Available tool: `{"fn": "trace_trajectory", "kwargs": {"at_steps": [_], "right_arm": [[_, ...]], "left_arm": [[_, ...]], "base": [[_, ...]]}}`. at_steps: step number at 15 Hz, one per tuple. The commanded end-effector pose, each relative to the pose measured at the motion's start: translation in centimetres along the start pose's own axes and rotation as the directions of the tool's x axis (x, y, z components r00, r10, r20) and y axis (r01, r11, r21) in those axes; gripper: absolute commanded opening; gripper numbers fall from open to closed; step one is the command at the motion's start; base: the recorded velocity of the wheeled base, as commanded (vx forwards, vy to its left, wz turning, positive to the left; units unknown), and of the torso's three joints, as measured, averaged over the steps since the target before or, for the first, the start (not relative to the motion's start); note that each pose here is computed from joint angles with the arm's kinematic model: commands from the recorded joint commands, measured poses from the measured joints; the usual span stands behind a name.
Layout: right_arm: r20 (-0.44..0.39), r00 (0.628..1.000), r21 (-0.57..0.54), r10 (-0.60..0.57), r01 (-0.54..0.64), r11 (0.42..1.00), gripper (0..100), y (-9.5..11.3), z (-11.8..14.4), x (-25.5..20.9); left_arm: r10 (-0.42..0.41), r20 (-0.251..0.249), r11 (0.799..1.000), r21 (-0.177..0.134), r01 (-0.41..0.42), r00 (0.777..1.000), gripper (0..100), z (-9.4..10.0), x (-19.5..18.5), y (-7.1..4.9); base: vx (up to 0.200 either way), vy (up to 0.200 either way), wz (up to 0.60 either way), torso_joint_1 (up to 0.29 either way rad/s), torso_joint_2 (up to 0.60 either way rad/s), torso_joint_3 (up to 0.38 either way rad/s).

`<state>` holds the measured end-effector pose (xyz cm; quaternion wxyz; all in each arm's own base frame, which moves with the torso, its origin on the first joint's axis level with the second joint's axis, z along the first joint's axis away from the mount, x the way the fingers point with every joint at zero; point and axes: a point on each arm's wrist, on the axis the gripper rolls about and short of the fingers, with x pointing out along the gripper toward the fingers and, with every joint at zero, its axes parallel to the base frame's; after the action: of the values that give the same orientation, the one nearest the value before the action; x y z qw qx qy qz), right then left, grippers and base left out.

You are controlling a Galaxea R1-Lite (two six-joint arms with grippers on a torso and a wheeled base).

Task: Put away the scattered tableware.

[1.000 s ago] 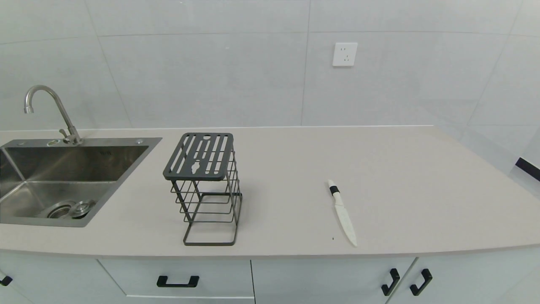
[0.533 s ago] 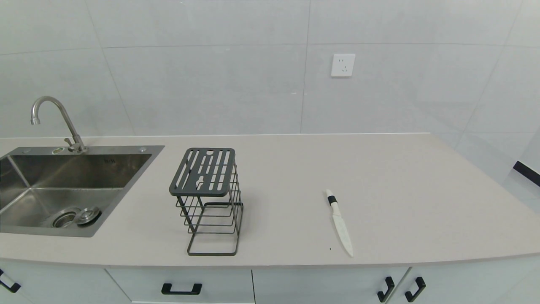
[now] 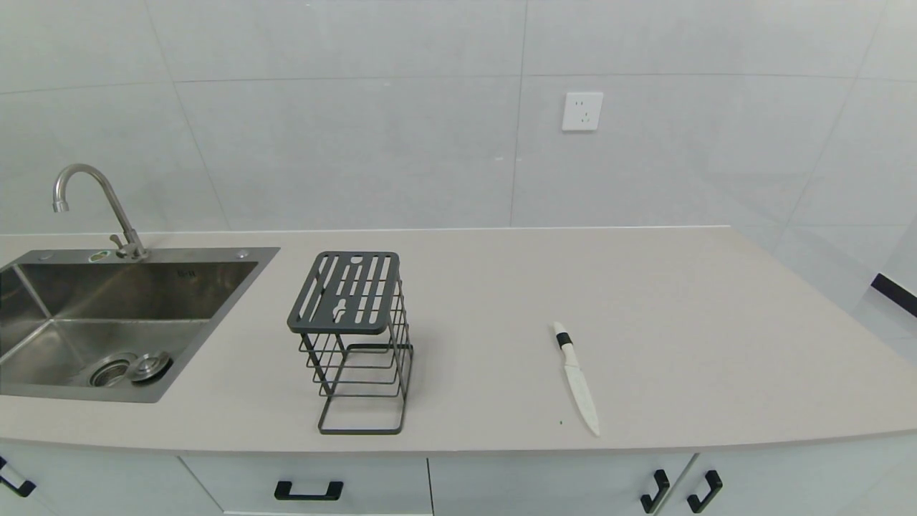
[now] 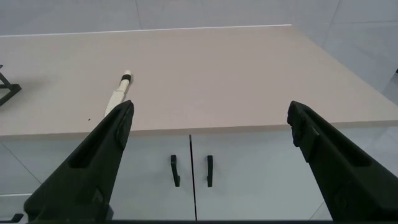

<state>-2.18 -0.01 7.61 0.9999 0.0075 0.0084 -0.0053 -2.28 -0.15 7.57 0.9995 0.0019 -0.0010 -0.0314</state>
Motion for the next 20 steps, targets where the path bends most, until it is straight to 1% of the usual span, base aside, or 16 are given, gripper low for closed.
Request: {"fn": "trace_trajectory", "kwargs": {"at_steps": [1,2,3,4,5,6,7,9,10,11,12,13,14,16,18,20], "right_arm": [[-0.002,1.000,0.003,0.001,-0.001,1.000,100,0.0,0.0,0.0],[0.004,1.000,0.005,0.009,-0.009,1.000,100,0.0,0.0,0.0],[0.030,0.999,0.008,0.011,-0.011,1.000,100,0.0,0.3,0.0],[0.143,0.990,0.024,0.011,-0.015,1.000,100,0.0,1.4,-0.1],[0.192,0.981,0.019,0.013,-0.017,1.000,100,0.1,2.0,-0.2],[0.200,0.978,-0.002,0.052,-0.052,0.999,100,0.1,2.1,-0.2],[0.150,0.974,-0.029,0.168,-0.166,0.986,100,0.4,2.0,-0.2],[0.036,0.950,-0.061,0.310,-0.307,0.950,100,0.8,3.4,-0.1],[0.009,0.939,-0.082,0.343,-0.341,0.937,100,0.8,4.7,0.3],[-0.027,0.932,-0.070,0.361,-0.362,0.930,100,0.9,6.1,1.0],[-0.078,0.913,-0.055,0.400,-0.404,0.913,100,1.0,7.3,2.2],[-0.101,0.900,-0.045,0.424,-0.430,0.902,100,1.1,7.8,2.7],[-0.181,0.863,-0.008,0.471,-0.480,0.877,100,1.3,8.5,4.4],[-0.321,0.793,0.051,0.517,-0.531,0.846,100,1.8,8.3,7.1],[-0.420,0.720,0.093,0.552,-0.571,0.816,100,2.7,8.1,9.3],[-0.481,0.684,0.121,0.549,-0.568,0.814,100,3.2,8.1,11.3]], "left_arm": [[0.000,-0.002,1.000,0.004,0.000,1.000,100,0.0,0.0,0.0],[0.000,-0.002,1.000,0.005,0.000,1.000,100,0.0,0.0,0.0],[0.000,-0.002,1.000,0.005,0.000,1.000,100,0.0,0.0,0.0],[0.000,-0.002,1.000,0.007,0.000,1.000,100,0.0,0.0,0.0],[0.000,-0.002,1.000,0.007,0.000,1.000,100,0.0,0.0,0.0],[0.000,-0.002,1.000,0.008,0.000,1.000,100,0.0,0.0,0.0],[0.000,-0.002,1.000,0.008,0.000,1.000,100,0.0,0.0,0.0],[-0.002,-0.002,1.000,0.008,0.002,1.000,100,0.0,0.0,0.0],[-0.002,-0.002,1.000,0.008,0.002,1.000,100,0.0,0.0,0.0],[-0.002,-0.002,1.000,0.008,0.002,1.000,100,0.0,0.0,0.0],[-0.002,-0.003,1.000,0.008,0.002,1.000,100,0.0,0.0,0.0],[-0.002,-0.002,1.000,0.008,0.002,1.000,100,0.0,0.0,0.0],[-0.003,-0.003,1.000,0.008,0.003,1.000,100,0.0,0.0,0.0],[-0.003,-0.003,1.000,0.008,0.003,1.000,100,0.0,0.0,0.0],[-0.003,-0.003,1.000,0.008,0.003,1.000,100,0.0,0.0,0.0],[-0.003,-0.003,1.000,0.008,0.003,1.000,100,0.0,0.0,0.0]], "base": [[0.000,0.000,0.00,0.000,0.00,0.000],[0.000,0.000,0.00,0.000,0.00,0.000],[0.000,0.000,0.00,0.000,0.00,0.000],[0.000,0.000,0.00,0.000,0.00,0.000],[0.000,0.000,0.00,0.000,0.00,0.000],[0.000,0.000,0.00,0.000,0.00,0.000],[0.000,0.000,0.00,0.000,0.00,0.000],[0.000,0.000,0.00,0.000,0.00,0.000],[0.000,0.000,0.00,0.000,0.00,0.000],[0.000,0.000,0.00,0.000,0.00,0.000],[0.000,0.000,0.00,0.000,0.00,0.000],[0.000,0.000,0.00,0.000,0.00,0.000],[0.000,0.000,0.00,0.000,0.00,0.000],[0.000,0.000,0.00,0.000,0.00,0.000],[0.000,0.000,0.00,0.000,0.00,0.000],[0.000,0.000,0.00,0.000,0.00,0.000]]}}
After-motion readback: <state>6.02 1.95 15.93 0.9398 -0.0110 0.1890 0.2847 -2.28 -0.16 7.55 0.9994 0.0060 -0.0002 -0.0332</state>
